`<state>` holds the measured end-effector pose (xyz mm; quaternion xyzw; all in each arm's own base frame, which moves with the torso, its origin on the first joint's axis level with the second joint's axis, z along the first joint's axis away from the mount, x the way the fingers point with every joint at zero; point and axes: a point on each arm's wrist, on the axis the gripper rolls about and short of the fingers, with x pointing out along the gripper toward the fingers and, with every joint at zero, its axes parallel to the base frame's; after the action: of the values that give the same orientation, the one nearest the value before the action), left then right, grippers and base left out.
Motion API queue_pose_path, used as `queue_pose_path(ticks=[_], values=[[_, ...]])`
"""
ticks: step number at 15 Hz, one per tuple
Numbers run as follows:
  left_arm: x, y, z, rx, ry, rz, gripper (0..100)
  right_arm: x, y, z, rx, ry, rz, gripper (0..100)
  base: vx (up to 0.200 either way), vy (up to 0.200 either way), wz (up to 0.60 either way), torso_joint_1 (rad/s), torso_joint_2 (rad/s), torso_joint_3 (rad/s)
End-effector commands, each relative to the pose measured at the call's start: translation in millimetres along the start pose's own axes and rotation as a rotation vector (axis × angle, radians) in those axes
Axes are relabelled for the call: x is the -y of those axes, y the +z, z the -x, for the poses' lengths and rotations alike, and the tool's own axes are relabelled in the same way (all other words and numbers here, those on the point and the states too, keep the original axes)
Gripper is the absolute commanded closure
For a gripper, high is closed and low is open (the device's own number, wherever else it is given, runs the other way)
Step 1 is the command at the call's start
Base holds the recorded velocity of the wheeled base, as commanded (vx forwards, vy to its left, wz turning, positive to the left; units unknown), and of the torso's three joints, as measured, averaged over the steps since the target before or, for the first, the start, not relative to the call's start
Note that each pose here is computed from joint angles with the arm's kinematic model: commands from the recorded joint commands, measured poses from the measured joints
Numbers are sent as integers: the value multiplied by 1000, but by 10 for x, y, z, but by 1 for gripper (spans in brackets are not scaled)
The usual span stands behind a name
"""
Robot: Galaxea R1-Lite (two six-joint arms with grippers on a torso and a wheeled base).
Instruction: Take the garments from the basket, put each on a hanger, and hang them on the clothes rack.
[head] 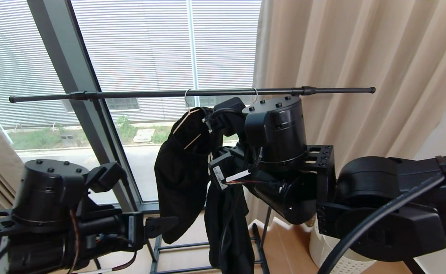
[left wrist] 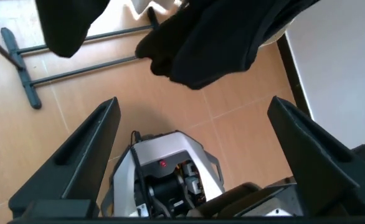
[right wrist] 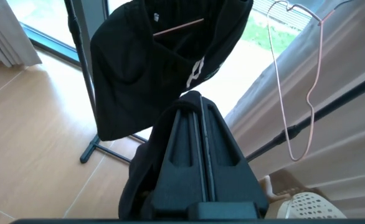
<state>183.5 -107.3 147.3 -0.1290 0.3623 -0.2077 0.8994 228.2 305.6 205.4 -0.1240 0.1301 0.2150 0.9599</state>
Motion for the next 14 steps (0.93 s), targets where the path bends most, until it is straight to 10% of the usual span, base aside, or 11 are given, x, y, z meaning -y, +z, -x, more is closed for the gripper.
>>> queue_pose_path(ticks=[1,14], values=[[205,-3,-385,-46,-29,15,0,-34,6,45,4,12,3,100,0,0,0,0,0,0],[306,44,-1128,-36,187,-23,0,-80,23,133,16,-95,2,100,0,0,0,0,0,0]])
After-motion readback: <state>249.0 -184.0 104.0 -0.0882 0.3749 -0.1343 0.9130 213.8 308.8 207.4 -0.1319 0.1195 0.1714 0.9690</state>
